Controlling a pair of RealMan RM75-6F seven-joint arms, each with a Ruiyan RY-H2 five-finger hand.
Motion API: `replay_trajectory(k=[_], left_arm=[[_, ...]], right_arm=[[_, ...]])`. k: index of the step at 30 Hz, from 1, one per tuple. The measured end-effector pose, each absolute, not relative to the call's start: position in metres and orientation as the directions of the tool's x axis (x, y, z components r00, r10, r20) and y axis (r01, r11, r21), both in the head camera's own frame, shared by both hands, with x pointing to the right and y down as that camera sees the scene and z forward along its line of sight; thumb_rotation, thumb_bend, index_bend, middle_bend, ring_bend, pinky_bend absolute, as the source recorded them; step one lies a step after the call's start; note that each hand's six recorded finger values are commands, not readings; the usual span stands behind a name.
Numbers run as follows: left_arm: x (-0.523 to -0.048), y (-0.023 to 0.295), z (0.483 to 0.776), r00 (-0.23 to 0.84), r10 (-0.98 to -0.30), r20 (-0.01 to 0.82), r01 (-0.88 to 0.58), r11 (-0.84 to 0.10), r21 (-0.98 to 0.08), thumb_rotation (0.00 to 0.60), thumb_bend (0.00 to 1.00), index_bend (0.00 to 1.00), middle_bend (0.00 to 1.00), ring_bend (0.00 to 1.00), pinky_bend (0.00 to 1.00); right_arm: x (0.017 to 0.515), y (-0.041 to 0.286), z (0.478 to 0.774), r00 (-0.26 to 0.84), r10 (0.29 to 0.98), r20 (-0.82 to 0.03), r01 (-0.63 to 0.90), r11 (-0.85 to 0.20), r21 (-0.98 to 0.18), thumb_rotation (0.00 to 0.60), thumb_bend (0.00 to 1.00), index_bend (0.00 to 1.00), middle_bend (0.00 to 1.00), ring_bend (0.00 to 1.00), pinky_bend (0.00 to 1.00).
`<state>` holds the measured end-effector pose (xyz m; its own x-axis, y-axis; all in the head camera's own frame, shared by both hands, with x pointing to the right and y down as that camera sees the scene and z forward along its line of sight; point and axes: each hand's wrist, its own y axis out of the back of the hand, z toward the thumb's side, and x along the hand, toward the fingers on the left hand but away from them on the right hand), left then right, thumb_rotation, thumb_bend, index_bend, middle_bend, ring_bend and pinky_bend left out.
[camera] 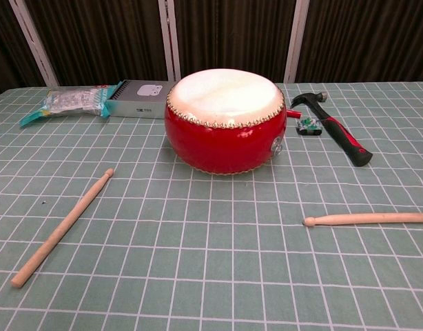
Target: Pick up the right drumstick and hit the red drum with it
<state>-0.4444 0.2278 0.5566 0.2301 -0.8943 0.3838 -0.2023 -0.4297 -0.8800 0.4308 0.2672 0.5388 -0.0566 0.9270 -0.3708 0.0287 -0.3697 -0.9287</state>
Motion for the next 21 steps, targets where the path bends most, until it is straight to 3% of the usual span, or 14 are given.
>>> replay_trajectory(k=[21], left_arm=[[-0.4447,0.2273,0.5567,0.228,-0.894,0.385,-0.205,-0.43,-0.879,0.6,0.0,0.0,0.0,0.0,0.01]], right_arm=[[0.4302,0.2663,0.5398,-0.057,0.925,-0.375,0.031,-0.373,-0.927,0.6,0.33,0.0,0.0,0.0,0.04]])
